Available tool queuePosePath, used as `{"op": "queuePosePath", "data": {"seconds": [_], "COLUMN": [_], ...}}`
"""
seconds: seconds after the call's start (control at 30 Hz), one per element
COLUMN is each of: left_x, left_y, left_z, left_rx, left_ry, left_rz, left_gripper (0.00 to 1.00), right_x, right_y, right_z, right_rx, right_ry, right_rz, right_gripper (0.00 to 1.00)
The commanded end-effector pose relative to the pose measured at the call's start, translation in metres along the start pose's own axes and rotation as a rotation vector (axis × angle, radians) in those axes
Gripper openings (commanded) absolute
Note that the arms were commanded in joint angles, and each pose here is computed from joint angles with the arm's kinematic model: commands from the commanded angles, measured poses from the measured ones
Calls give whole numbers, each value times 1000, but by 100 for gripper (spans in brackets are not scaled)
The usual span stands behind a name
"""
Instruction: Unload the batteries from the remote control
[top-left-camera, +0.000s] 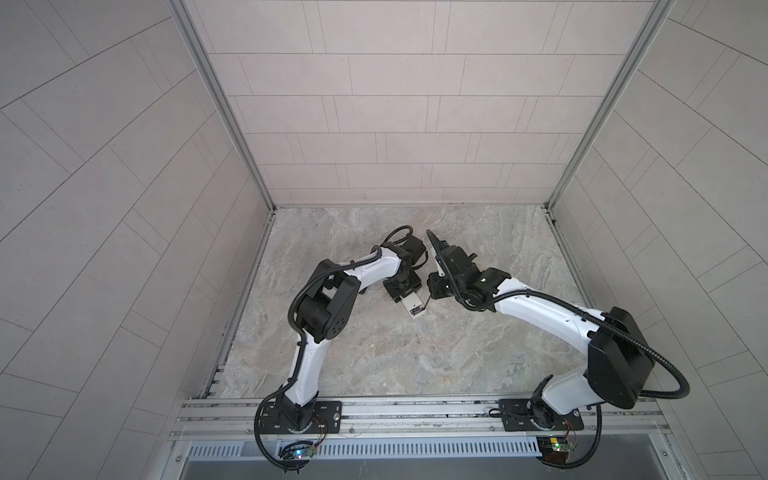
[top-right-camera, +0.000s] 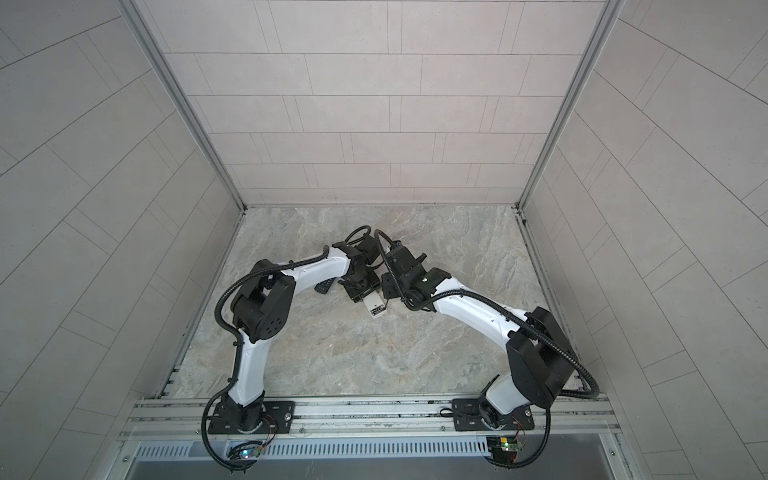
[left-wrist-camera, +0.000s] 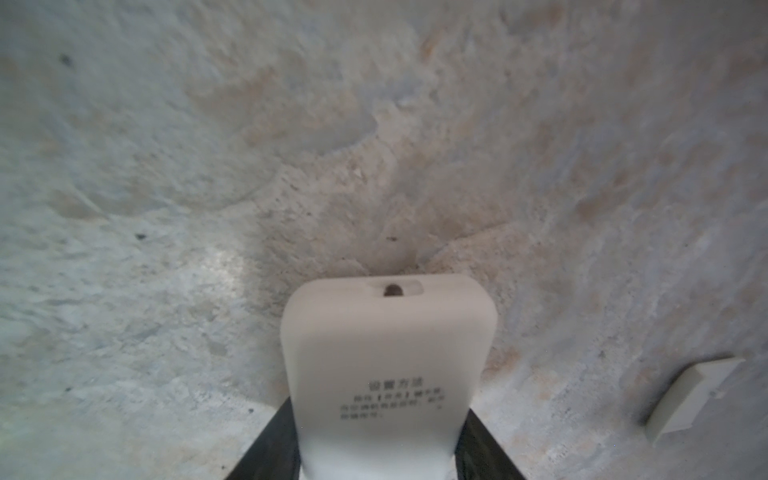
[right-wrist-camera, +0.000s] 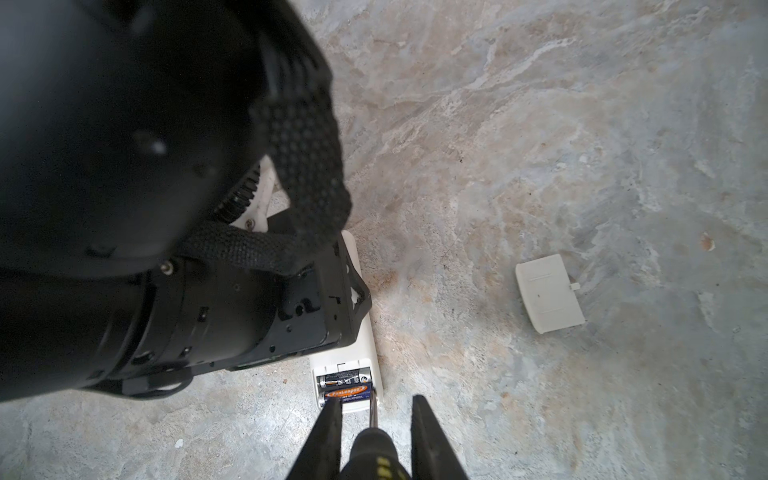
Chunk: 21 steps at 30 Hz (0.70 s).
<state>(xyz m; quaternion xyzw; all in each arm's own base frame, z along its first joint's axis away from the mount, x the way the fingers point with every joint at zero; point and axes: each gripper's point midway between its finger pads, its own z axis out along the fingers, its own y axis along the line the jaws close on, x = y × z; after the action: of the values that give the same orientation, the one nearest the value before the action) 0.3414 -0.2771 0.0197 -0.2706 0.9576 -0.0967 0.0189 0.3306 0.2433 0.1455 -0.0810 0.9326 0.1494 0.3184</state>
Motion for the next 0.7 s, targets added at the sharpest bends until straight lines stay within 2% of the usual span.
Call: {"op": "queuePosePath", "data": {"seconds": [0.0, 0.2, 0.67], "left_x": [17, 17, 19], "left_y": [21, 23, 25], "left_z": [12, 14, 18], "left_rx": [-74, -73, -69], "left_ry": [42, 42, 45], "left_rz": [-8, -11, -17], "left_gripper": [41, 41, 40], "right_x": [7, 9, 16], "right_y": [-22, -34, -49], "right_z": [10, 17, 22], "right_rx": [101, 11, -81], "right_ry": [17, 8, 16], "right_rz": [9, 190, 347], "right_gripper": [7, 7, 7]}}
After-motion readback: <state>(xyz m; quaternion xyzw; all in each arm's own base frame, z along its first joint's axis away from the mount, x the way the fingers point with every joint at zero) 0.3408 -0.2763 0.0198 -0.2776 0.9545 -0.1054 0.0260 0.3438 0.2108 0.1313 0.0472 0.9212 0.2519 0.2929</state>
